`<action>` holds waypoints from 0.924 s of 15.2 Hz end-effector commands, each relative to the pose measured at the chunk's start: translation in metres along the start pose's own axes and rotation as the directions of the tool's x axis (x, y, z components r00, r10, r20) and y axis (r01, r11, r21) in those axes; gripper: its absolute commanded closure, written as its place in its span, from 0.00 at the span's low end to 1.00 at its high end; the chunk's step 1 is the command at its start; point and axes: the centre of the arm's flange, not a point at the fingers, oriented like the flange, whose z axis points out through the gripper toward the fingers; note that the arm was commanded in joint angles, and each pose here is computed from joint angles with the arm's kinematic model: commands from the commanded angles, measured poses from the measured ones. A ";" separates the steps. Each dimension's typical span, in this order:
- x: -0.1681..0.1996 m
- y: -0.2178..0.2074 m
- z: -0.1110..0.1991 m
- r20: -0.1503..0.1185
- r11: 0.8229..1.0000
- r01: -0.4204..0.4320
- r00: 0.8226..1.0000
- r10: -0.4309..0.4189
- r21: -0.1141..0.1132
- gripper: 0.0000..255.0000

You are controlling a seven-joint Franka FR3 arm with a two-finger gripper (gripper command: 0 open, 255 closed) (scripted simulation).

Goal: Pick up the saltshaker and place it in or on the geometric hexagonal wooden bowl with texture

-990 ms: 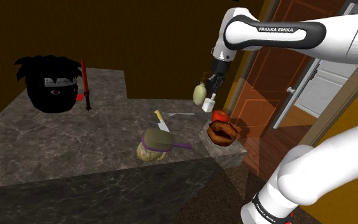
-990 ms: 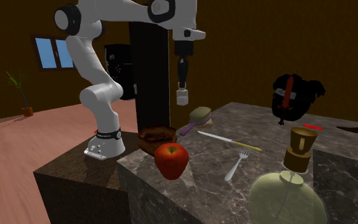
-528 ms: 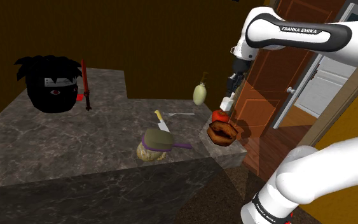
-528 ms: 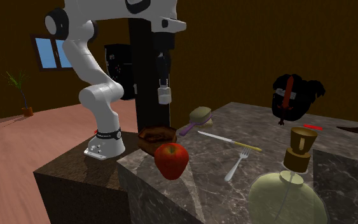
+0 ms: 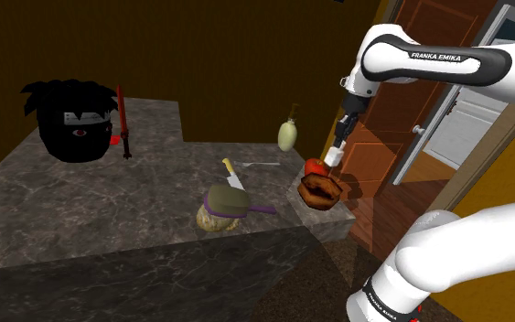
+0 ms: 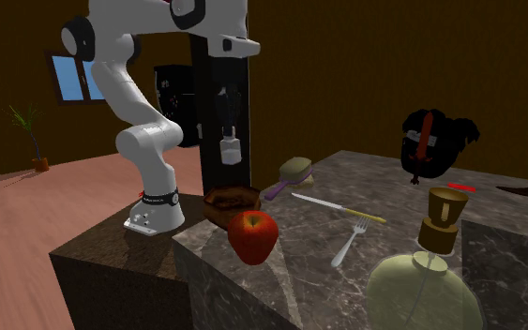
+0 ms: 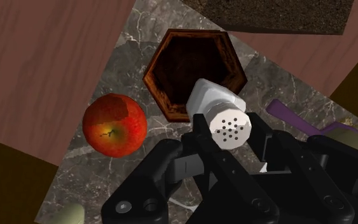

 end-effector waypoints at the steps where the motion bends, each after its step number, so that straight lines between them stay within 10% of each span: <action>1: 0.001 0.001 0.011 0.000 1.000 0.000 1.000 0.000 0.000 1.00; 14: 0.002 0.001 0.080 0.000 1.000 0.000 1.000 0.000 0.000 1.00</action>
